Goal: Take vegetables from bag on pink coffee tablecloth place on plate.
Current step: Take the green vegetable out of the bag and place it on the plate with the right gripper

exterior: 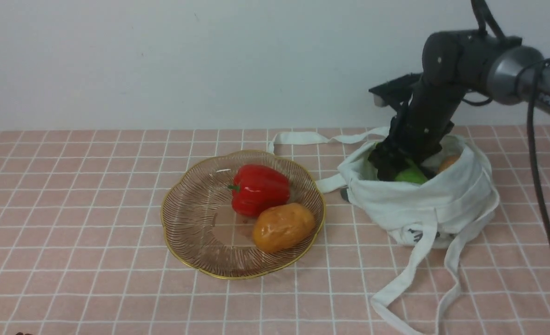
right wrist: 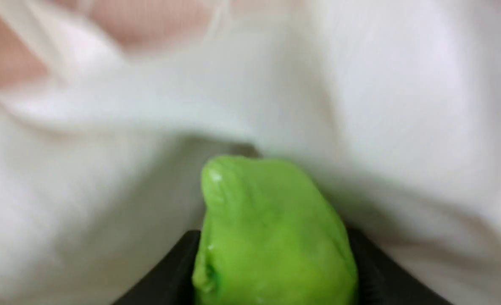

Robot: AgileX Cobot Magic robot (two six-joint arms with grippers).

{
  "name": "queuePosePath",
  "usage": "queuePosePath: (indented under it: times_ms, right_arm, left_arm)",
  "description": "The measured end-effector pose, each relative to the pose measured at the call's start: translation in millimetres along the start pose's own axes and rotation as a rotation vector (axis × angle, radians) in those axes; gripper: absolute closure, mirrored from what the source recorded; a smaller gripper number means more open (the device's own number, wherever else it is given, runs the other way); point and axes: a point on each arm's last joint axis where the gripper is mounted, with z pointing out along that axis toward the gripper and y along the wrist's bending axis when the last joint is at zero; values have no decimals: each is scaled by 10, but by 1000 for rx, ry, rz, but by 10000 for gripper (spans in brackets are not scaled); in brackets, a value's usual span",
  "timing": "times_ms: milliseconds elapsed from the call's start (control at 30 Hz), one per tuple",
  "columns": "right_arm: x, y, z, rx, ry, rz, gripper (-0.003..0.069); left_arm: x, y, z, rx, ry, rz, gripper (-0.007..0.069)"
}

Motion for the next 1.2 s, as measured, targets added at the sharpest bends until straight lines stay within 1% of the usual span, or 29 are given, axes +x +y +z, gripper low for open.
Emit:
queuePosePath:
  times_ms: [100,267,300,367,467,500,533,567,633,667,700,733,767,833,933,1000,1033,1100,1133,1200]
  right_arm:
    - [-85,-9,-206,17,-62,21,298]
    - [-92,7,-441,25,-98,62,298]
    - [-93,8,-453,25,-100,64,298]
    - [-94,38,-641,13,-137,101,298]
    - [-100,143,-977,-62,-221,149,298]
    - [-101,154,-1002,-71,-228,152,298]
    - [-107,198,-1093,-111,-256,164,298]
    - [-126,321,-1252,-216,-311,171,298]
    - [-166,462,-1310,-300,-344,144,298]
    - [-180,517,-1308,-321,-348,127,298]
    - [-216,638,-1284,-371,-355,100,298]
    - [-299,848,-1161,-436,-366,64,298]
    - [-352,983,-1056,-459,-369,45,298]
    - [-401,1138,-900,-471,-360,23,298]
    - [-492,1500,-451,-462,-340,-25,298]
    - [-502,1646,-250,-455,-324,-45,298]
    - [-504,1659,-236,-456,-324,-46,298]
    - [-508,1773,-99,-454,-317,-61,291]
    - [-507,1810,-73,-455,-314,-66,272]
    - [-505,1873,-66,-456,-315,-77,192]
  left_arm:
    - [0,0,0,0,0,0,630]
    - [0,0,0,0,0,0,630]
    - [0,0,0,0,0,0,630]
    - [0,0,0,0,0,0,630]
    - [0,0,0,0,0,0,630]
    - [0,0,0,0,0,0,630]
    - [0,0,0,0,0,0,630]
    - [0,0,0,0,0,0,630]
    - [0,0,0,0,0,0,630]
    - [0,0,0,0,0,0,630]
    - [0,0,0,0,0,0,630]
    - [0,0,0,0,0,0,630]
    - [0,0,0,0,0,0,630]
    - [0,0,0,0,0,0,630]
    - [0,0,0,0,0,0,630]
    - [0,0,0,0,0,0,630]
    - [0,0,0,0,0,0,630]
    - [0,0,0,0,0,0,630]
    - [0,0,0,0,0,0,630]
    - [0,0,0,0,0,0,630]
